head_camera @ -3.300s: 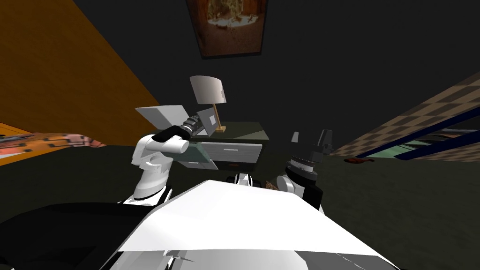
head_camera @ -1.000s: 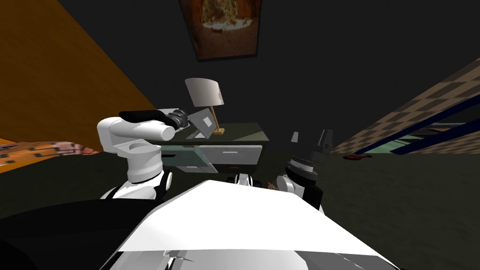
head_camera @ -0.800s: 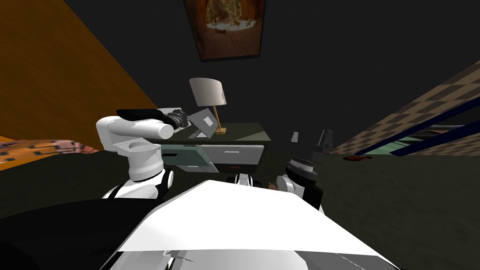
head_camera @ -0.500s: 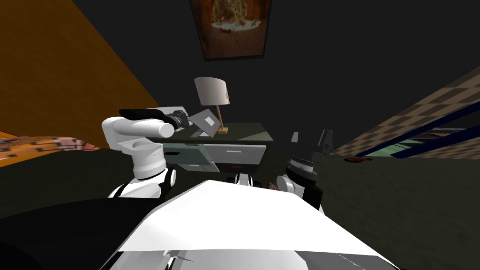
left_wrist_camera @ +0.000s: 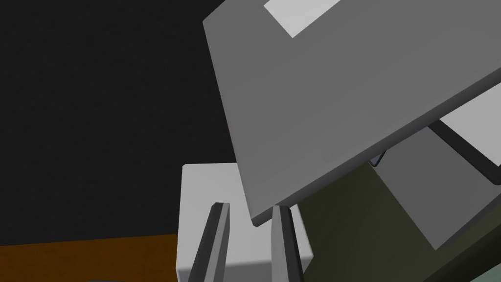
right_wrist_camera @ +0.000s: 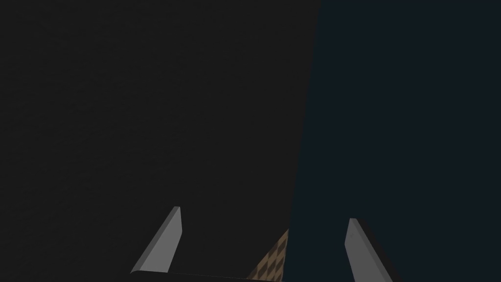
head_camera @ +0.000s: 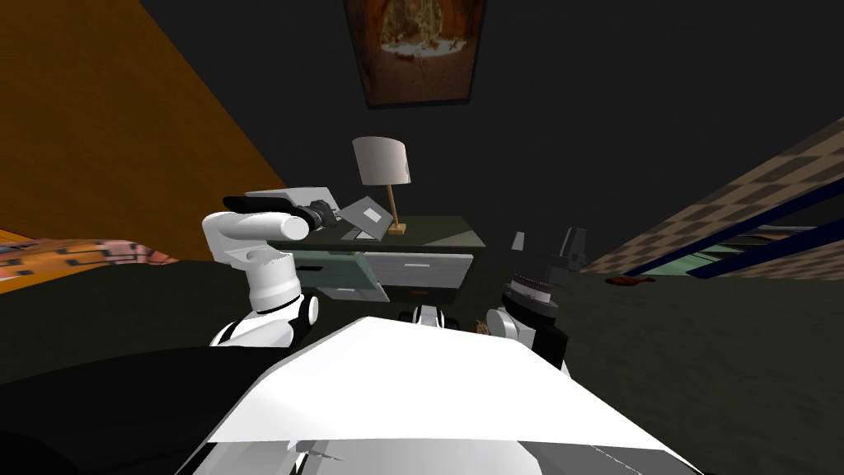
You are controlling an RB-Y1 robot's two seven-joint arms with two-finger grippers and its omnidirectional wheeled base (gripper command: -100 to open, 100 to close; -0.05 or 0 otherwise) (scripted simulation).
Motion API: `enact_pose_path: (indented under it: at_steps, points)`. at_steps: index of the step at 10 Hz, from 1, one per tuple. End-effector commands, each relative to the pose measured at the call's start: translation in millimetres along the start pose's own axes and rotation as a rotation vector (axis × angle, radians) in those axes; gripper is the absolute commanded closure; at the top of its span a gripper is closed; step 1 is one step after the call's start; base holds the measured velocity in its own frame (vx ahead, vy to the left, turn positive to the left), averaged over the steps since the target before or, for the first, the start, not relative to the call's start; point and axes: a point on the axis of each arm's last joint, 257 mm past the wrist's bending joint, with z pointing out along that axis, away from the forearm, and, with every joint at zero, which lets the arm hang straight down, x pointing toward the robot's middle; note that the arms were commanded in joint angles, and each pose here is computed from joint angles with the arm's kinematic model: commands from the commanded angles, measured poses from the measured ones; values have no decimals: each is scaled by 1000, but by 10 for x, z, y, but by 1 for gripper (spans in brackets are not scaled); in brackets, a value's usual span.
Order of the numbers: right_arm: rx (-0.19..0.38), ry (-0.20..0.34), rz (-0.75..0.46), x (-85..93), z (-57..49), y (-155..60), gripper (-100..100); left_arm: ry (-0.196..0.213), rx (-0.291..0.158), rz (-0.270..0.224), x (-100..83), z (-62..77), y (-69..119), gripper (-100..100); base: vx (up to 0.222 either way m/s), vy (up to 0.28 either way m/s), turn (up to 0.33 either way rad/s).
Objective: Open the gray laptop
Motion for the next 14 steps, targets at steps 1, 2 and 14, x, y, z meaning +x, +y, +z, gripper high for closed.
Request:
enact_pose_path:
  at_steps: [1,2,14]
  points:
    - [0,0,0,0,0,0,0,33,-66,-102,61,144,250,100,-26,64,6]
    - [0,0,0,0,0,0,0,33,-66,-102,61,144,250,100,-22,38,-12]
    - [0,0,0,0,0,0,0,41,-68,-192,49,-272,-36,-100,20,25,1]
